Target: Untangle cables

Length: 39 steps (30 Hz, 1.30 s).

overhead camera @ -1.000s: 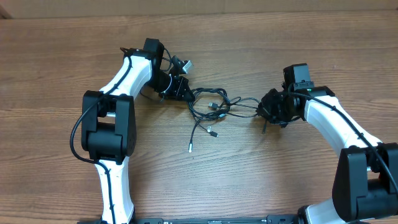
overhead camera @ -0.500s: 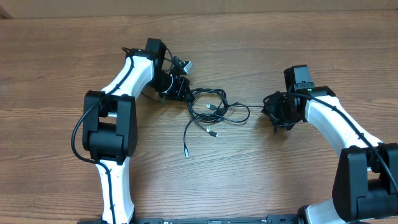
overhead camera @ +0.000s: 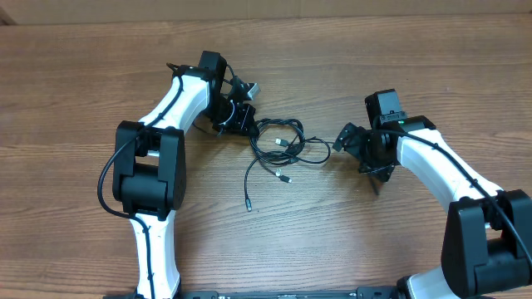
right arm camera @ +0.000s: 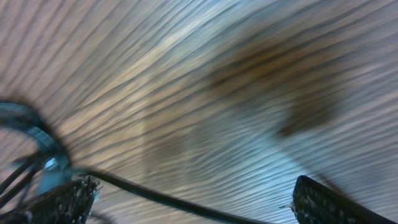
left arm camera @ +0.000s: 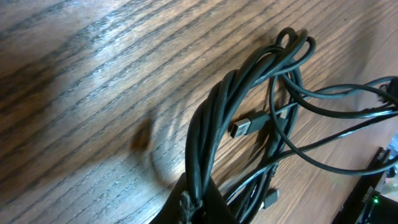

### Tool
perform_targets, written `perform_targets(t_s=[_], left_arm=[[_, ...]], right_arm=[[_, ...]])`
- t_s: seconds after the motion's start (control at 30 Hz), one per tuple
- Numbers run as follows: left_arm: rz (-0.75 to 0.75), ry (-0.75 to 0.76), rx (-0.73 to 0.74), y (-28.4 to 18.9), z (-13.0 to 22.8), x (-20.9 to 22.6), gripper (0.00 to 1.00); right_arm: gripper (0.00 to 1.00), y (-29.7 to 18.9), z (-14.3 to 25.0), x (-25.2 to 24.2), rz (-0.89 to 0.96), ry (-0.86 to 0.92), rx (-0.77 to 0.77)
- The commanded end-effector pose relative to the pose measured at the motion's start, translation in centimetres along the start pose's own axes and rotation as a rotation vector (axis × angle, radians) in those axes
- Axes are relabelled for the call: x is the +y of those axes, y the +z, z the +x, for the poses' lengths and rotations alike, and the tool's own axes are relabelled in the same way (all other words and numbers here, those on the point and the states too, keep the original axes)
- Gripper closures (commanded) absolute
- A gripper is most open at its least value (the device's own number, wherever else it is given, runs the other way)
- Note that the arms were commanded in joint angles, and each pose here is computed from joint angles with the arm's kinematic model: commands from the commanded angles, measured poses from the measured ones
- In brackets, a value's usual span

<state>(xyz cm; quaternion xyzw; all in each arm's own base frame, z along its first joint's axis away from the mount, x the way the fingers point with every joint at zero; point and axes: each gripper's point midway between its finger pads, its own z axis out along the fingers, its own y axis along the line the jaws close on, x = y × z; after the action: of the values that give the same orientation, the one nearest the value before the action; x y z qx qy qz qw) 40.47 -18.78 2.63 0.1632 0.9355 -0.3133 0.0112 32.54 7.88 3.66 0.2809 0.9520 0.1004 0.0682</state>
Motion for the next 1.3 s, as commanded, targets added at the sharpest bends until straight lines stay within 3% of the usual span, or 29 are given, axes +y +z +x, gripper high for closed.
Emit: perform_targets(t_s=[0.0,0.1,0.4,0.67,0.73,0.8,0.87,0.97,1.1,1.27], left_arm=[[-0.03,-0.012,0.003,0.4,-0.4,0.4,0.96],[-0.037,-0.012,0.004,0.4,-0.4,0.5,0.96],[-0.037,-0.012,0.004,0.4,-0.4,0.5,0.96],[-0.037,-0.013,0.007,0.4,-0.4,0.5,0.94],[-0.037,-0.013,0.006,0.4,-0.4,0.5,0.94],[-0.037,-0.012,0.006,0.4,-0.4,0.5,0.94],[-0.037,-0.013,0.006,0.4,-0.4,0.5,0.93],[-0.037,-0.013,0.006,0.4,-0.4,0.5,0.93],[-0.036,-0.013,0.007,0.4,-0.4,0.5,0.92],[-0.035,-0.016,0.01,0.4,-0.3,0.5,0.96]], right_arm=[[0.0,-1.1,-2.3,-2.5,0.139,-0.016,-0.146],[0.0,-1.5,-3.1,-4.0,0.224,-0.016,-0.197],[0.0,-1.4,-3.0,-3.6,0.197,-0.011,-0.181],[0.0,-6.6,-0.5,8.6,-0.405,-0.13,0.104],[0.15,-7.6,0.3,10.5,-0.494,-0.159,0.136],[0.19,-7.4,1.0,11.1,-0.493,-0.163,0.145],[0.25,-7.0,1.5,11.2,-0.46,-0.183,0.134],[0.48,-6.1,2.6,11.4,-0.394,-0.192,0.116],[0.68,-4.5,4.2,11.0,-0.282,-0.106,0.088],[0.71,-2.5,6.1,9.8,-0.157,0.109,0.048]])
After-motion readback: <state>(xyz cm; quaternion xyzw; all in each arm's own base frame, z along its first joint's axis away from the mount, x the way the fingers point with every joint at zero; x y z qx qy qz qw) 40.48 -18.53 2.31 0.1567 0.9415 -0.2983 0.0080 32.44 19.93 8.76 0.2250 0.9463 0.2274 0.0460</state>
